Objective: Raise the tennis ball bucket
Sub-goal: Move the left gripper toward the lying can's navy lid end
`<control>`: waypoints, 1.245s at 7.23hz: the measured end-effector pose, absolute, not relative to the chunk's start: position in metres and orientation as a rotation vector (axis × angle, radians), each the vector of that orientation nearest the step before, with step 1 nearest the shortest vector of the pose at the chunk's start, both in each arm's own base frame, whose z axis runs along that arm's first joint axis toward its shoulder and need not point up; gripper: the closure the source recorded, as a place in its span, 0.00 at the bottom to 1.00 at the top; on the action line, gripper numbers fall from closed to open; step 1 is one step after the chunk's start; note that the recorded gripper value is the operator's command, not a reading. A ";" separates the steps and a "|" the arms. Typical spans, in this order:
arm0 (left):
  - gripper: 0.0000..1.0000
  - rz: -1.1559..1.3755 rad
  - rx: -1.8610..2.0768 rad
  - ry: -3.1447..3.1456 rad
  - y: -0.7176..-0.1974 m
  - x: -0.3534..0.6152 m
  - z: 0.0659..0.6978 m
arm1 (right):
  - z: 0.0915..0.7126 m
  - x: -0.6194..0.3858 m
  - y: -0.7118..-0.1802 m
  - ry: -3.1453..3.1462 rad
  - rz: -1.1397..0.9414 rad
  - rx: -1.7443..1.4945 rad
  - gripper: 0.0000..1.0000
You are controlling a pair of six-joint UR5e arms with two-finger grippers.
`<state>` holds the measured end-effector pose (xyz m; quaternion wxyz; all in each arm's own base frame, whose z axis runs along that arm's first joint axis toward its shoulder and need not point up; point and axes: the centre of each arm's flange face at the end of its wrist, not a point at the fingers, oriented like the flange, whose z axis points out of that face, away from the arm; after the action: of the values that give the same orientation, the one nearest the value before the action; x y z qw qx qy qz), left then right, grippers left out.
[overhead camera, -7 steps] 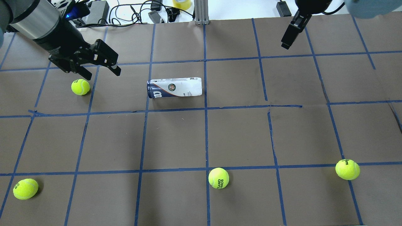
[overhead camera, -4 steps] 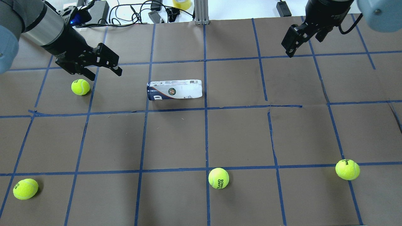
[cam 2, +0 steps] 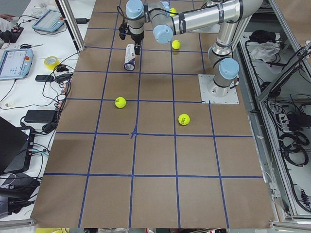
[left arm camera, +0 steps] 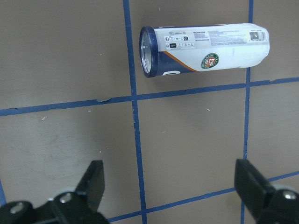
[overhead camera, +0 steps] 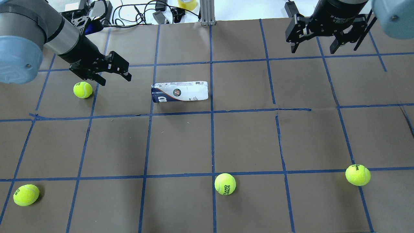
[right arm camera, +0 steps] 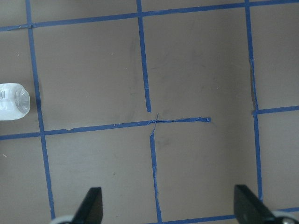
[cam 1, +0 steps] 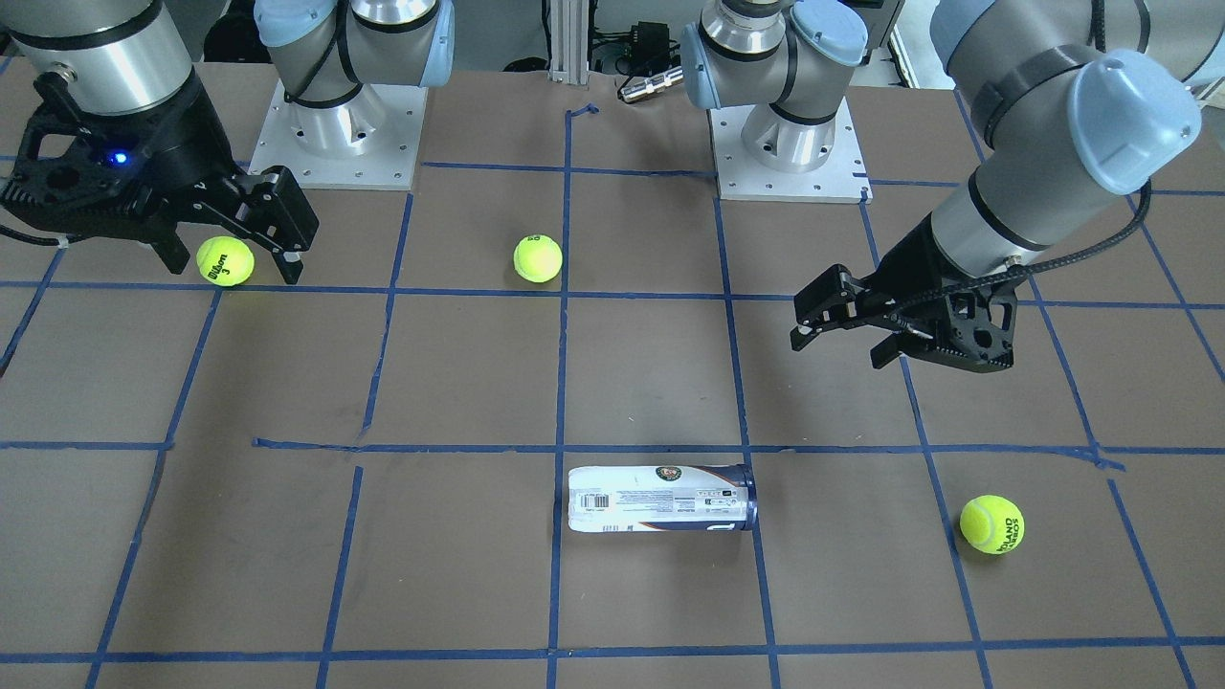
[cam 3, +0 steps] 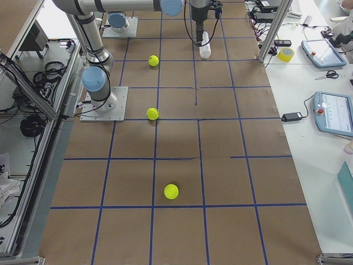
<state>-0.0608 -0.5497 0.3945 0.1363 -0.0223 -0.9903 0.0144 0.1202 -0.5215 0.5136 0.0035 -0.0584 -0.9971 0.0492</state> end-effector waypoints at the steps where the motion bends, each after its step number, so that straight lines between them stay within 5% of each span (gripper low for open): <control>1: 0.00 0.050 -0.066 -2.866 -0.555 -0.060 0.385 | 0.512 0.122 -0.520 -3.129 0.150 -0.212 0.00; 9: 0.00 0.041 -0.052 -2.703 -0.598 -0.069 0.304 | 0.509 0.125 -0.516 -3.130 0.142 -0.200 0.00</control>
<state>-0.0689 -0.5979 0.3042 0.2169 -0.0189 -0.9759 0.0147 0.1251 -0.5165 0.5092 0.0009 -0.0638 -0.9969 0.0452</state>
